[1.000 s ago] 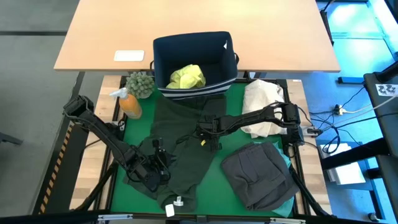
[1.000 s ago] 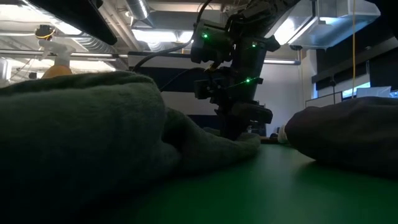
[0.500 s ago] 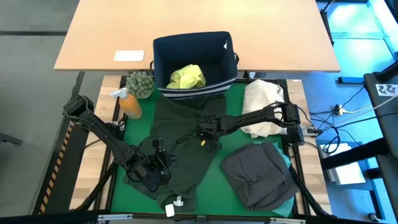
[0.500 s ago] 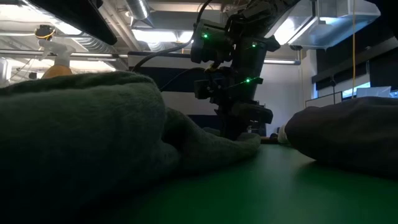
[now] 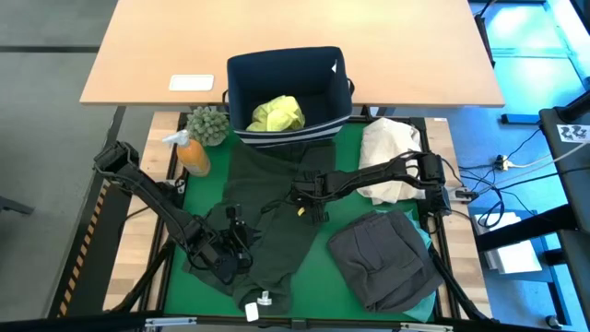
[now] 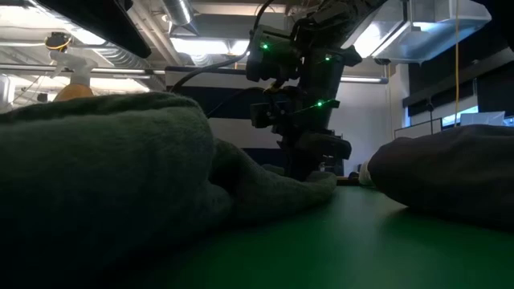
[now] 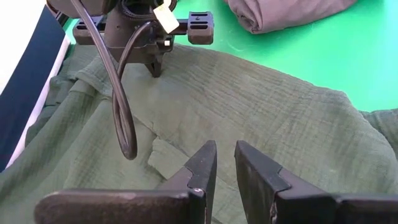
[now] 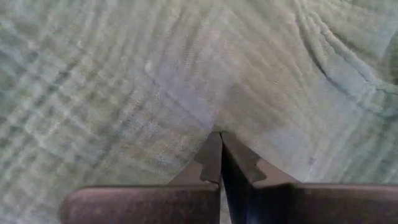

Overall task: Fold laundry
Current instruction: Fold the green polo shirt

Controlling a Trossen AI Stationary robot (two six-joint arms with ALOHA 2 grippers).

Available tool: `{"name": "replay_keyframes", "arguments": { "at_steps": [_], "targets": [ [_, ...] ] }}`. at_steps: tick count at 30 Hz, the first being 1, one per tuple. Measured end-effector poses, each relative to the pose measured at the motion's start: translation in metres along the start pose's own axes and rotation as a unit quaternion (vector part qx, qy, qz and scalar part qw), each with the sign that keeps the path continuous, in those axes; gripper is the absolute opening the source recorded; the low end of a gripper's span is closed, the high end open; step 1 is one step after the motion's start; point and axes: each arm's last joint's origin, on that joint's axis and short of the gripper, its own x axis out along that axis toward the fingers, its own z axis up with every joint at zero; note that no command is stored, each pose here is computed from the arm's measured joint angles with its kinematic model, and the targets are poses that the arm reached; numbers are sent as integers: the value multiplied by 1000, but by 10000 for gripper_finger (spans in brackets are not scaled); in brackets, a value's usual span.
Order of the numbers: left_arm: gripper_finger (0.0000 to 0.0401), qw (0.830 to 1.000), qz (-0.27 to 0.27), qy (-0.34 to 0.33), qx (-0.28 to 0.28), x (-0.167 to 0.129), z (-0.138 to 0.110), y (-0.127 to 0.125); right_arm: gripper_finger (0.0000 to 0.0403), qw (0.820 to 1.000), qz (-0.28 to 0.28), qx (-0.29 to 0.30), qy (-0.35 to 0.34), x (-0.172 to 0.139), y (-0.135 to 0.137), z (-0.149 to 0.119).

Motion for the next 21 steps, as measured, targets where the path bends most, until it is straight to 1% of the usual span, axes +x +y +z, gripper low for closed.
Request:
{"name": "replay_keyframes", "arguments": {
  "at_steps": [4,7,11,21],
  "targets": [
    [55,1000,0,0,0,0,0,0,5,999,2,28,25,-9,-2,3],
    [55,1000,0,0,0,0,0,0,5,999,-4,39,14,-16,-5,11],
    [55,1000,0,0,0,0,0,0,5,999,-10,33,7,-21,-2,16],
    [55,1000,-4,-6,-10,0,1,-1,5,999,-19,23,19,-23,5,15]
  ]
}}
